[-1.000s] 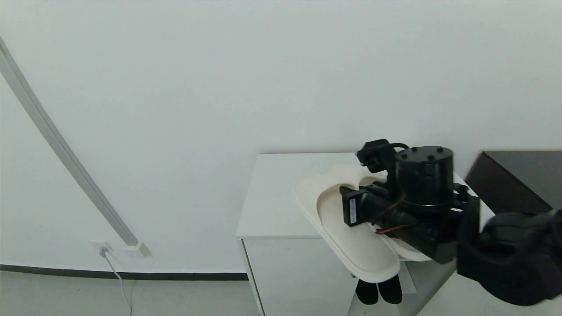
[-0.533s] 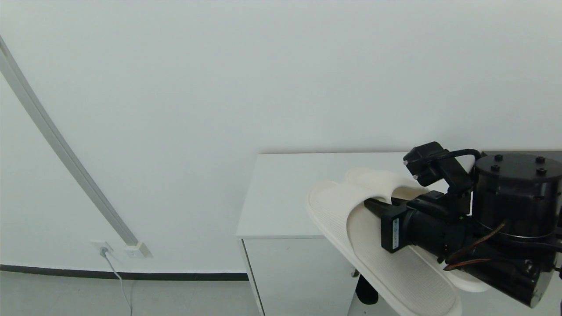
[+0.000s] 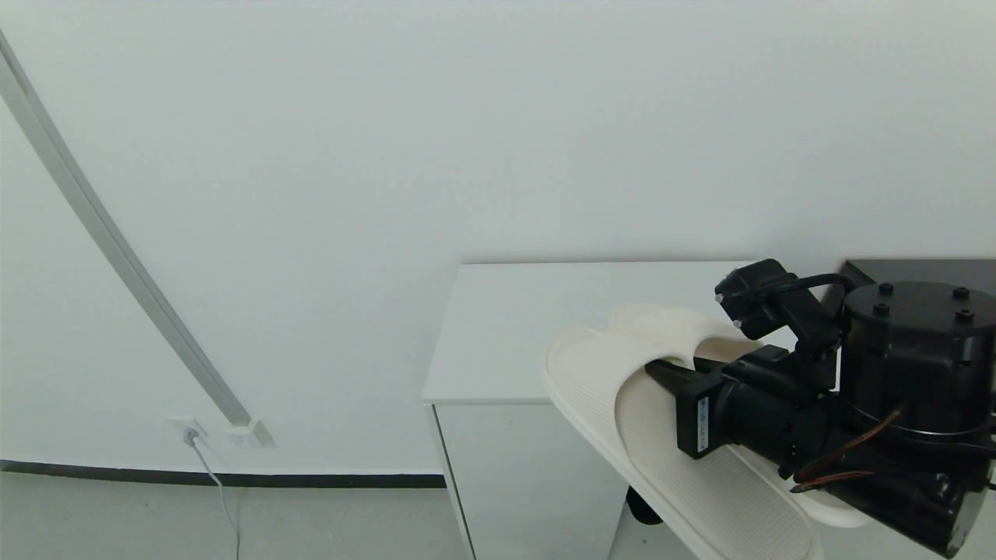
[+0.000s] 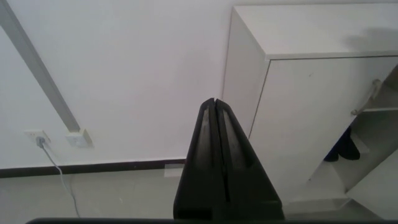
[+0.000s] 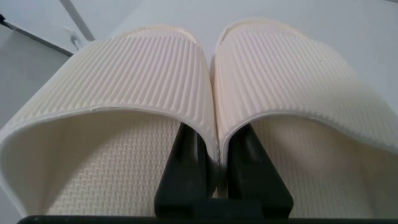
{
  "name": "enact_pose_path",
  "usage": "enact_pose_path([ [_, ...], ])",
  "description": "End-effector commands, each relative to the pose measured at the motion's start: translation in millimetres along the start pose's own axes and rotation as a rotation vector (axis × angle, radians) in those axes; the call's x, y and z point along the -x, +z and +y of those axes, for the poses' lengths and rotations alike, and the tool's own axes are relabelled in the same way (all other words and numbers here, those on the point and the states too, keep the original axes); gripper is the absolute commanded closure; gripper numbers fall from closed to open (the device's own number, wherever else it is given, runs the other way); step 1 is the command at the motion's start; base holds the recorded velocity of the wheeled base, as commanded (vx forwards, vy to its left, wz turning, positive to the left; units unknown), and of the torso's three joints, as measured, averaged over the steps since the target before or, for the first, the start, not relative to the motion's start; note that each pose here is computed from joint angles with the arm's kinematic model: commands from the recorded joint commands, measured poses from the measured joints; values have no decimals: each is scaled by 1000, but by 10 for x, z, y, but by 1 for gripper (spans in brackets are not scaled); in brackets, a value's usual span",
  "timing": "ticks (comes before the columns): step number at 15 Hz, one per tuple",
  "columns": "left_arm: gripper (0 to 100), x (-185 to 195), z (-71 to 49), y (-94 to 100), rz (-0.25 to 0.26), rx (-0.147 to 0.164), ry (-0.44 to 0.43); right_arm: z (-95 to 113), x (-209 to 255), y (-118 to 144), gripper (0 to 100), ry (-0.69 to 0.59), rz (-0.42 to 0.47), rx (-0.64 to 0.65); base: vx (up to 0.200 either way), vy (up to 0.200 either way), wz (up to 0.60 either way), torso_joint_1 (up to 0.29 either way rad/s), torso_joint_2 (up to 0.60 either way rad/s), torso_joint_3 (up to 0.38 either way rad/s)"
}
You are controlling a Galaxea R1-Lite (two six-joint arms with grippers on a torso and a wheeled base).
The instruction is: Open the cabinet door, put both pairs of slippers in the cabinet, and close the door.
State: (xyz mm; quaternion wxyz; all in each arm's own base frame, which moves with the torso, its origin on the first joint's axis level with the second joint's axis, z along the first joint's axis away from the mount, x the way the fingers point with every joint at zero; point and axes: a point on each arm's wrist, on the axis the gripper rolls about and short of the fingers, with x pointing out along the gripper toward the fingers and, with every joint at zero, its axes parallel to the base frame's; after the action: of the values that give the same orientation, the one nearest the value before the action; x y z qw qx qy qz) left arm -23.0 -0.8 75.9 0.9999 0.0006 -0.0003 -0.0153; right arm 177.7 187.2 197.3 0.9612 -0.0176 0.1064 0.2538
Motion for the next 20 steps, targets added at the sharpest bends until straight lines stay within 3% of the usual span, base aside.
enact_pose_path([
  [1, 100, -1, 0, -1, 2, 0, 0, 8, -7, -16, 100, 2, 7, 3, -200, 0, 0, -12, 2, 7],
  [3, 100, 0, 0, -1, 1, 0, 0, 18, -3, -24, 100, 5, 8, 5, -200, 0, 0, -5, -2, 5],
  [20, 100, -1, 0, -1, 2, 1, 0, -7, 24, -164, 100, 21, 46, 42, 0, -12, 0, 0, 0, 0],
])
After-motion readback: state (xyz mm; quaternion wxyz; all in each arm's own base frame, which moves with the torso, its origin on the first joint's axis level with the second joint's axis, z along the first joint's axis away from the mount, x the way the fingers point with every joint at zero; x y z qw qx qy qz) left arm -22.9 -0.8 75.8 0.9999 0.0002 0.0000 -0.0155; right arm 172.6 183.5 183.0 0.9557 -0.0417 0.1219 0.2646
